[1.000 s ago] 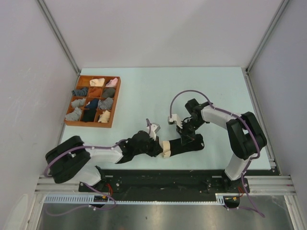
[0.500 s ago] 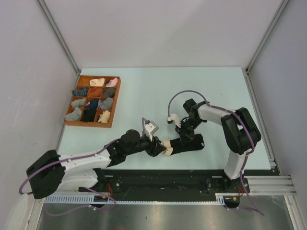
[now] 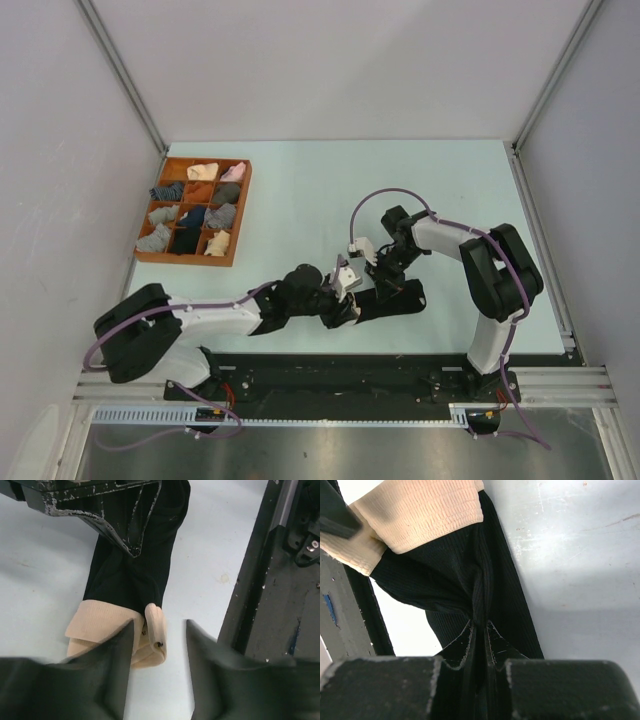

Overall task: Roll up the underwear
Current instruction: Fold the underwear at the center of the board.

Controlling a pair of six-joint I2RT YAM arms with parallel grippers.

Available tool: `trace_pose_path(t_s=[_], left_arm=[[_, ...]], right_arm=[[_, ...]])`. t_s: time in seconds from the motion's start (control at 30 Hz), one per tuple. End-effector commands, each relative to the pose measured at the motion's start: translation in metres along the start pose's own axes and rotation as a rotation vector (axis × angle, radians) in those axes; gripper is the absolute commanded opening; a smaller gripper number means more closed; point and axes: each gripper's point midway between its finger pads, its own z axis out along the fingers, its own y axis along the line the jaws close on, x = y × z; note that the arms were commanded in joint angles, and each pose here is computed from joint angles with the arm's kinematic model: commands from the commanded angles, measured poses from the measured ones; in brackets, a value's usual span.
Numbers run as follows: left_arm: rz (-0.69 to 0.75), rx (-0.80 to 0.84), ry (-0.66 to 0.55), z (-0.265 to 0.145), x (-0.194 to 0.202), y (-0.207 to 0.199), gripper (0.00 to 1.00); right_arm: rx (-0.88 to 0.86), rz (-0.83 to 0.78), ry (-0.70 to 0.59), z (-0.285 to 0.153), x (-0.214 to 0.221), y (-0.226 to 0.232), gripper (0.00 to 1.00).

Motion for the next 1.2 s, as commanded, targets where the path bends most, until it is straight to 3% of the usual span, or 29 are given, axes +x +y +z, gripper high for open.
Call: trace_pose_path(t_s=[0.0, 0.07, 0.1, 0.3, 0.7, 0.9, 1.17], left_arm=[[0.012, -0.057, 0.027, 0.012, -0.006, 0.012, 0.26], [-0.029, -0.121, 0.065, 0.013, 0.0, 0.024, 0.03], [-0.058, -0.167, 0.079, 0.013, 0.005, 0.033, 0.01], [-0.252, -0.359, 0.059, 0.004, 0.019, 0.072, 0.01], [-0.251, -0.292, -0.027, 0.018, 0.001, 0.069, 0.01], [-0.332, -0.421, 0.103, 0.02, 0.031, 0.096, 0.0], [-0.411, -0.45, 0.199, 0.019, 0.055, 0.109, 0.0]], right_arm=[[0.017, -0.01, -0.004, -0.002, -0.006, -0.007, 0.08], [0.016, -0.011, -0.004, -0.002, -0.006, -0.007, 0.08], [0.02, -0.009, -0.003, -0.003, -0.006, -0.008, 0.08], [0.026, -0.005, 0.008, -0.002, -0.003, -0.009, 0.08], [0.036, 0.005, 0.012, -0.003, -0.003, -0.01, 0.12], [0.079, 0.015, -0.025, -0.018, -0.01, -0.014, 0.2], [0.337, -0.035, -0.038, -0.056, -0.025, -0.045, 0.34]])
